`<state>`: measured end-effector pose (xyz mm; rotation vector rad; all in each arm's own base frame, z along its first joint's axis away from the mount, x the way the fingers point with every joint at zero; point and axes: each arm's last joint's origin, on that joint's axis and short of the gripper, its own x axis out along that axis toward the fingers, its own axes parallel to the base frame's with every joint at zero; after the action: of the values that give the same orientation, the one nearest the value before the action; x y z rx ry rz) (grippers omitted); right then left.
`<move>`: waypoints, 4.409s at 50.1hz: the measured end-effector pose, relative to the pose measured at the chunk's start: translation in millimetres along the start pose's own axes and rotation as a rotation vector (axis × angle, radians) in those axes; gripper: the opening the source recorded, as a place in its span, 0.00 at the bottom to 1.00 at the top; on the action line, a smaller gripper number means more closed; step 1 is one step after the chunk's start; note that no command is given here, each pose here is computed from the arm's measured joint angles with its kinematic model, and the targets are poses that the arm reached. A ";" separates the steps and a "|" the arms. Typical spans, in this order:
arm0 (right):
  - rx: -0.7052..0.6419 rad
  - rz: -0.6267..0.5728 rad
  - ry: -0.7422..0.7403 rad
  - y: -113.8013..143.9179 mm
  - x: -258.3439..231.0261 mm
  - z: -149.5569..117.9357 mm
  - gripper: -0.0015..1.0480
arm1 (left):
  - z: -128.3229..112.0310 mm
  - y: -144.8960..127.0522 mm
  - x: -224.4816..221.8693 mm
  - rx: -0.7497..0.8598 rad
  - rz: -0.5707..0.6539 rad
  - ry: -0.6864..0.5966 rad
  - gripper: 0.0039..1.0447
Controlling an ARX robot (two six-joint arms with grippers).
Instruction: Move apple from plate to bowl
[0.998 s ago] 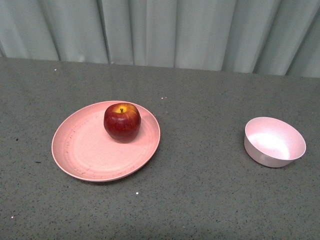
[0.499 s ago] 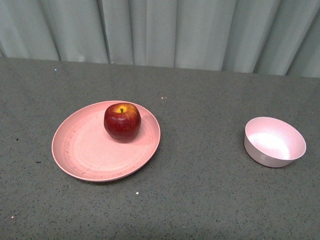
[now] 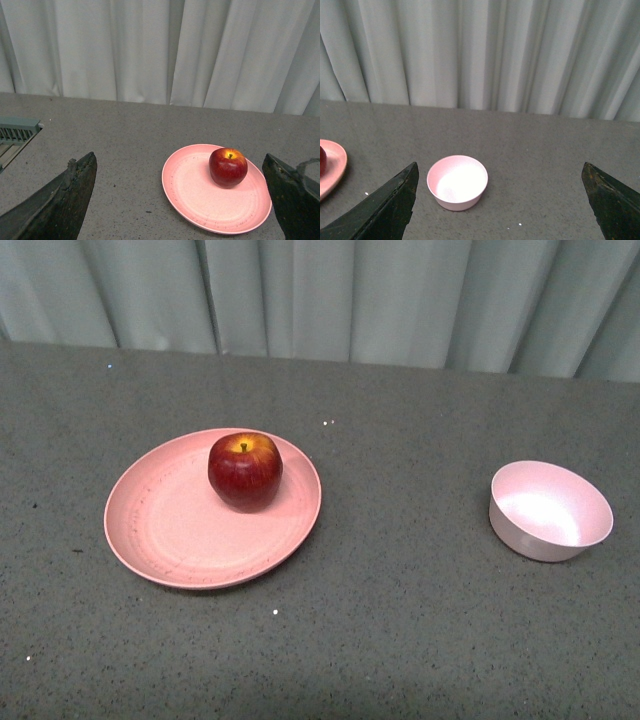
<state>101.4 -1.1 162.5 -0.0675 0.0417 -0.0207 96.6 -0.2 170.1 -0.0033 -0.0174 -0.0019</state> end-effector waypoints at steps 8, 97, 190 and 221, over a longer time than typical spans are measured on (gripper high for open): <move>-0.010 -0.018 0.046 -6.6 23.0 8.8 0.91 | 0.0 0.0 0.0 0.000 0.000 0.000 0.94; -0.254 0.355 0.914 77.8 286.9 -86.4 0.17 | 0.0 0.0 0.0 0.000 0.000 0.000 0.94; -0.296 0.734 0.816 215.0 272.3 -57.9 0.25 | 0.0 0.0 0.0 0.000 0.000 0.000 0.94; -0.024 0.117 0.175 93.8 187.0 -17.7 0.73 | 0.0 -0.1 0.0 0.000 -0.003 0.000 0.94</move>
<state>289.2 87.2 130.9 -0.0874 0.2208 0.0910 96.6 -0.3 170.2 -0.0032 -0.0177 -0.0046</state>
